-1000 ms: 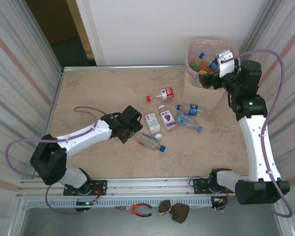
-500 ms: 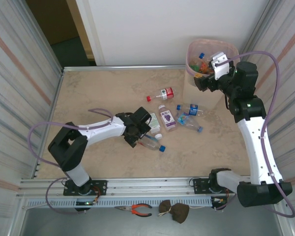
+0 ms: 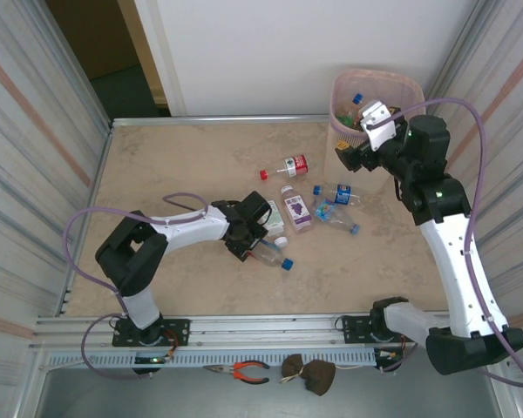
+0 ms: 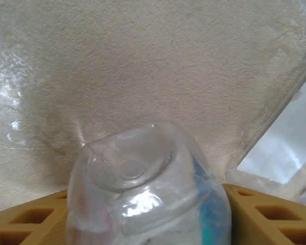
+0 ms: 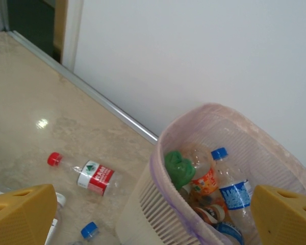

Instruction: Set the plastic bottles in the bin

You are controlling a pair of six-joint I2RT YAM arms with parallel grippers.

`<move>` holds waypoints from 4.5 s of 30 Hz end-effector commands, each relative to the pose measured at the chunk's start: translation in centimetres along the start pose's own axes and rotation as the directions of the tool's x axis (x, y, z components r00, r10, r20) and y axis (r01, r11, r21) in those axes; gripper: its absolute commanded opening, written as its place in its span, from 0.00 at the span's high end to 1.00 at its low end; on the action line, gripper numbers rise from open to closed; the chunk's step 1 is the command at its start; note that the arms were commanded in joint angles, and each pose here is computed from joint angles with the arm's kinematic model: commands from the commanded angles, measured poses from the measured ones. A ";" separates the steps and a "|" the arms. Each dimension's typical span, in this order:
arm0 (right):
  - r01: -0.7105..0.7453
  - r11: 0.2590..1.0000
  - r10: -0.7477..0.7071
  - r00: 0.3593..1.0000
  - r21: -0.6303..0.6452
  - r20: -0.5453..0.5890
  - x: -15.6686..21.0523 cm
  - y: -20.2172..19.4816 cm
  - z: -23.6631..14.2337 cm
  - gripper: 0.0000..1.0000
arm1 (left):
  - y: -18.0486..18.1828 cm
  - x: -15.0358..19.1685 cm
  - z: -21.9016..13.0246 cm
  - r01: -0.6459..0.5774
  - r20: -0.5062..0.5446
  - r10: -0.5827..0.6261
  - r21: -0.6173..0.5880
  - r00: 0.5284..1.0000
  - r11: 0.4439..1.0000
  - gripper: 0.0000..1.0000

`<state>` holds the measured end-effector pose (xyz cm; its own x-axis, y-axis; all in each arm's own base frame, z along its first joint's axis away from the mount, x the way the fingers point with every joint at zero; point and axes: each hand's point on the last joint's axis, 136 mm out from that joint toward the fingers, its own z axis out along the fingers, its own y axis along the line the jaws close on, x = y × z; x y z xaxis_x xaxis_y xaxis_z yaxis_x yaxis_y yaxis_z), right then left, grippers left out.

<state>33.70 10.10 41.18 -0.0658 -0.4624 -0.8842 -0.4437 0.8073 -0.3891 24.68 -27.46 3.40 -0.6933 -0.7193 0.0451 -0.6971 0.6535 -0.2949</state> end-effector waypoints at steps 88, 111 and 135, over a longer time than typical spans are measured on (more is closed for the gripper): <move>-0.141 0.407 0.454 0.889 -0.902 0.066 -9.8 20.1 -11.7 0.53 | -9.8 11.2 -45.8 -0.726 0.980 0.156 0.196 0.122 -0.659 0.28; -0.603 0.702 0.668 0.742 -0.379 0.057 -7.1 -1.3 0.8 0.55 | -9.3 9.5 -44.8 -0.812 0.982 0.162 0.168 0.092 -0.559 0.22; -0.961 0.267 0.936 0.275 -0.066 -0.218 4.6 -12.3 16.5 0.68 | -8.6 8.4 -43.9 -0.848 0.978 0.184 0.182 0.102 -0.498 0.23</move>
<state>53.44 3.18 38.86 -0.5646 0.5389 -0.6251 -0.1509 0.6772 0.7201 17.15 -29.37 47.82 -0.0432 -0.1713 -0.9843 0.9714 0.2230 -0.0814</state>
